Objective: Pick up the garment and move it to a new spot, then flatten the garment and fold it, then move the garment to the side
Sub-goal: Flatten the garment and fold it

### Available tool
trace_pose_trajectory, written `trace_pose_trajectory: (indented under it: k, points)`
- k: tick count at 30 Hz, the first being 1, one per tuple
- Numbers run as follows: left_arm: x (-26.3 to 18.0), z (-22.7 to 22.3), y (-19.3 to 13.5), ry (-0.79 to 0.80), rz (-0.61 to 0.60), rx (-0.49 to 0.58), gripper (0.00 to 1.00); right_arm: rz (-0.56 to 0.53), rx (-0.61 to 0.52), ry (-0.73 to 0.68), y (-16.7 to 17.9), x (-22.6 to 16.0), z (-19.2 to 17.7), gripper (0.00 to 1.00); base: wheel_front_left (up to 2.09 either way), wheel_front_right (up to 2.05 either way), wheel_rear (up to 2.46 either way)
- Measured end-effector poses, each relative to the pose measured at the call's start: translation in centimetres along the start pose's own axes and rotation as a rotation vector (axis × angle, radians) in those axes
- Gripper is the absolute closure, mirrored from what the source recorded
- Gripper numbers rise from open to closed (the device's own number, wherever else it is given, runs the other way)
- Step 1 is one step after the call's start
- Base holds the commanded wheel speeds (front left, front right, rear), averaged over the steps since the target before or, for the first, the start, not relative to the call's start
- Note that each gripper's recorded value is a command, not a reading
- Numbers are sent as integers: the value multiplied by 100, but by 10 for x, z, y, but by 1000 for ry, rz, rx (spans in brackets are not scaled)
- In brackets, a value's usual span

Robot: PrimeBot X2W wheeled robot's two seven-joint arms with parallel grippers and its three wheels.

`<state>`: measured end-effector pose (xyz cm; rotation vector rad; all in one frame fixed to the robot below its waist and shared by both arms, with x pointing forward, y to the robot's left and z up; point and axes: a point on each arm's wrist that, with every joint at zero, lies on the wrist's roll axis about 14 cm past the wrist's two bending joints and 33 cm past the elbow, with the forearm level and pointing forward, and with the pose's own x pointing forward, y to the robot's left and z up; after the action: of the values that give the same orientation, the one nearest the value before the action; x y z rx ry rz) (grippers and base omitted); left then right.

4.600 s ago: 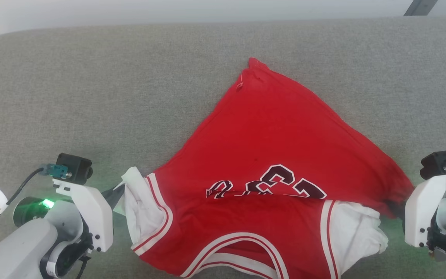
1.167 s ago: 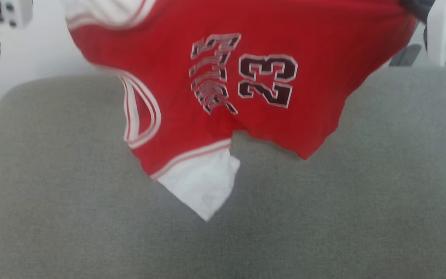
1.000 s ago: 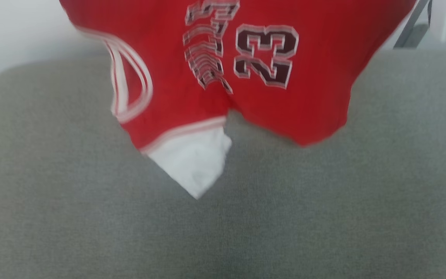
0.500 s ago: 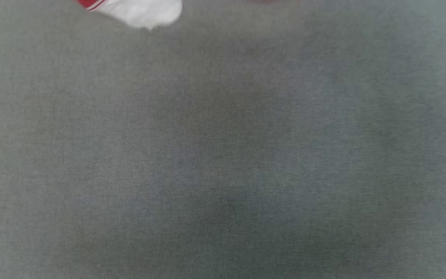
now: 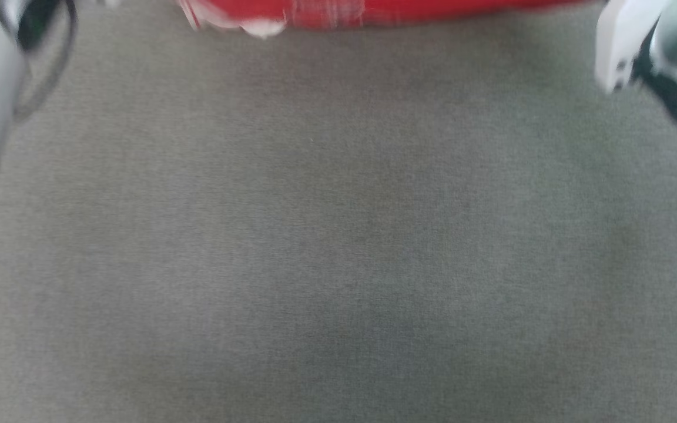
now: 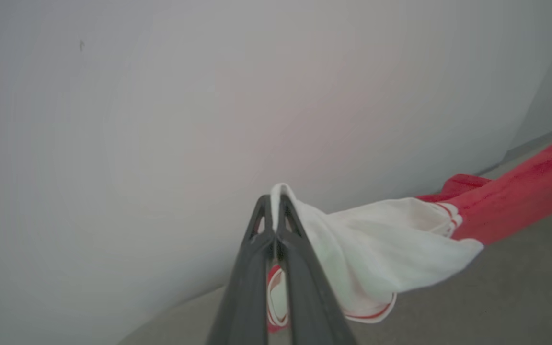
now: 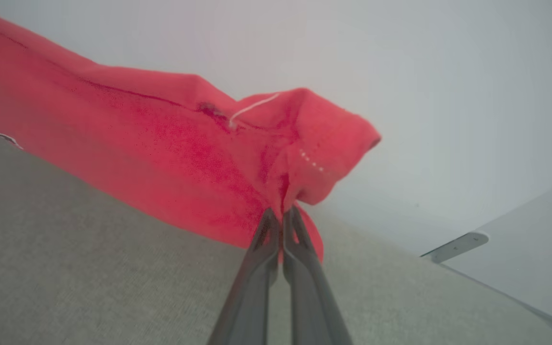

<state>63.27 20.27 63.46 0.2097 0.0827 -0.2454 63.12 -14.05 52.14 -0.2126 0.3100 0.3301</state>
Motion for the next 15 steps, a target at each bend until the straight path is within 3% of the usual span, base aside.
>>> trace_pose_trajectory:
  k: [9,15]
  points:
    - [-76,-119,-21,381,-79,-138,100,98,63,184,27,-37,-66,100,0,0,0]
    - [-132,-174,-43,554,-103,-212,100,175,119,310,48,-71,-112,100,0,0,0]
